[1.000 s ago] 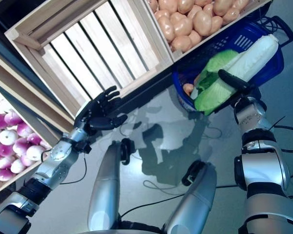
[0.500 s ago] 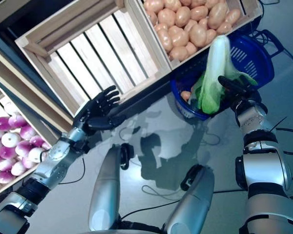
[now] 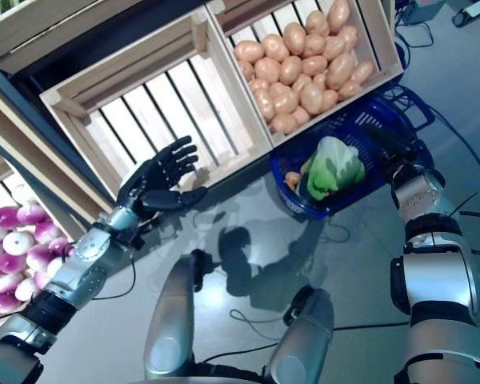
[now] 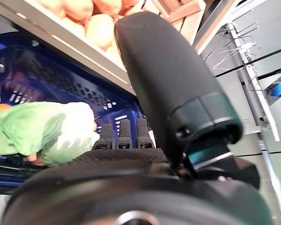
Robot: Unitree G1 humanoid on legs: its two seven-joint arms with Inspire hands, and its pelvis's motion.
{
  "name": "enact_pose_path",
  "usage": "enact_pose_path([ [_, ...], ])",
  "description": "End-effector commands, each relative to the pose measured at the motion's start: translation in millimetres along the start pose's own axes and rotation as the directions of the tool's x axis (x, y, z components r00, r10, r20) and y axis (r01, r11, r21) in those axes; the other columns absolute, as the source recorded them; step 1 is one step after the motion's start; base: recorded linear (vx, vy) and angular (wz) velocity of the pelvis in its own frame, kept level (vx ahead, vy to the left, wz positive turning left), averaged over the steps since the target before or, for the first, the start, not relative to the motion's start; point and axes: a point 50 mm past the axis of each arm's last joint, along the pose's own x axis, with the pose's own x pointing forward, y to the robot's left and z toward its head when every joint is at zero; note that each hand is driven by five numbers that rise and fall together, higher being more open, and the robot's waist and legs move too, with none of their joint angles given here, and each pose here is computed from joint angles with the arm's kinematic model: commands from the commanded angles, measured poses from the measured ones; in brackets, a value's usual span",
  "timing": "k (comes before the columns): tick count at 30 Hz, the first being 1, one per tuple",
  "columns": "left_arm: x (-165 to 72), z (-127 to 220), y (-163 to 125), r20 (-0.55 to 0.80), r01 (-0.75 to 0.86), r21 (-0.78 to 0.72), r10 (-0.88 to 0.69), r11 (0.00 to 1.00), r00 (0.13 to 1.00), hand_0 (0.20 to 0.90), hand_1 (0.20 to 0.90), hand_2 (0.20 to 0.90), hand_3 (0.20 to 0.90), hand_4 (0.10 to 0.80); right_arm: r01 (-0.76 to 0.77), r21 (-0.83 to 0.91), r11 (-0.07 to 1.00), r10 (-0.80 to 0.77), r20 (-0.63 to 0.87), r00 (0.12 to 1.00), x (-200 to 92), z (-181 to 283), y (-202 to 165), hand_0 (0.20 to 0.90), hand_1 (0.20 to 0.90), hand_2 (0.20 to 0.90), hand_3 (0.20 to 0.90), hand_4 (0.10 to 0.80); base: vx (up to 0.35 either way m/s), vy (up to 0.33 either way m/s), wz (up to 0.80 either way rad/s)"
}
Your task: Put vegetables into the basket
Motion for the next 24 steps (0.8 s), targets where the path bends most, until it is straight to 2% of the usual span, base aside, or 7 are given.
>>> enact_pose_path([
  [1,12,50,2,0.226,0.037,0.059,-0.050,0.998,0.973,0.900,0.900,0.900,0.900,0.800,-0.073,0.055,0.996,0.068,0.082,0.994,-3,15,-4,0.900,0.900,0.900,0.900,0.800,0.026,-0.032,-0.14],
  [6,15,44,7,0.194,0.009,0.086,-0.026,0.996,0.981,0.900,0.900,0.900,0.900,0.800,-0.130,0.060,0.990,0.129,0.027,0.991,-4,-18,-9,0.900,0.900,0.900,0.900,0.800,0.029,-0.022,-0.07],
  [13,2,4,11,0.034,-0.017,0.074,0.015,0.997,0.999,0.900,0.900,0.900,0.900,0.800,-0.195,0.092,0.977,0.204,-0.108,0.973,-21,-103,-20,0.900,0.900,0.900,0.900,0.800,0.137,-0.009,-0.10],
  [14,-4,-11,9,-0.007,-0.036,0.063,0.036,0.997,0.999,0.900,0.900,0.900,0.900,0.800,-0.197,0.098,0.975,0.210,-0.144,0.967,-28,-125,-17,0.900,0.900,0.900,0.900,0.800,0.177,0.040,-0.19],
  [19,-27,-50,3,-0.115,-0.103,0.009,0.104,0.995,0.988,0.900,0.900,0.900,0.900,0.800,-0.196,0.112,0.974,0.217,-0.232,0.948,-57,-183,-21,0.900,0.900,0.900,0.900,0.800,0.122,0.039,-0.11],
  [23,-49,-81,-5,-0.203,-0.142,-0.017,0.135,0.990,0.970,0.900,0.900,0.900,0.900,0.800,-0.181,0.195,0.964,0.234,-0.292,0.927,-87,-223,-25,0.900,0.900,0.900,0.900,0.800,0.046,0.039,-0.09],
  [24,-59,-95,-9,-0.237,-0.168,-0.030,0.156,0.985,0.959,0.900,0.900,0.900,0.900,0.800,-0.179,0.198,0.964,0.236,-0.322,0.917,-102,-241,-23,0.900,0.900,0.900,0.900,0.800,0.024,0.025,-0.04],
])
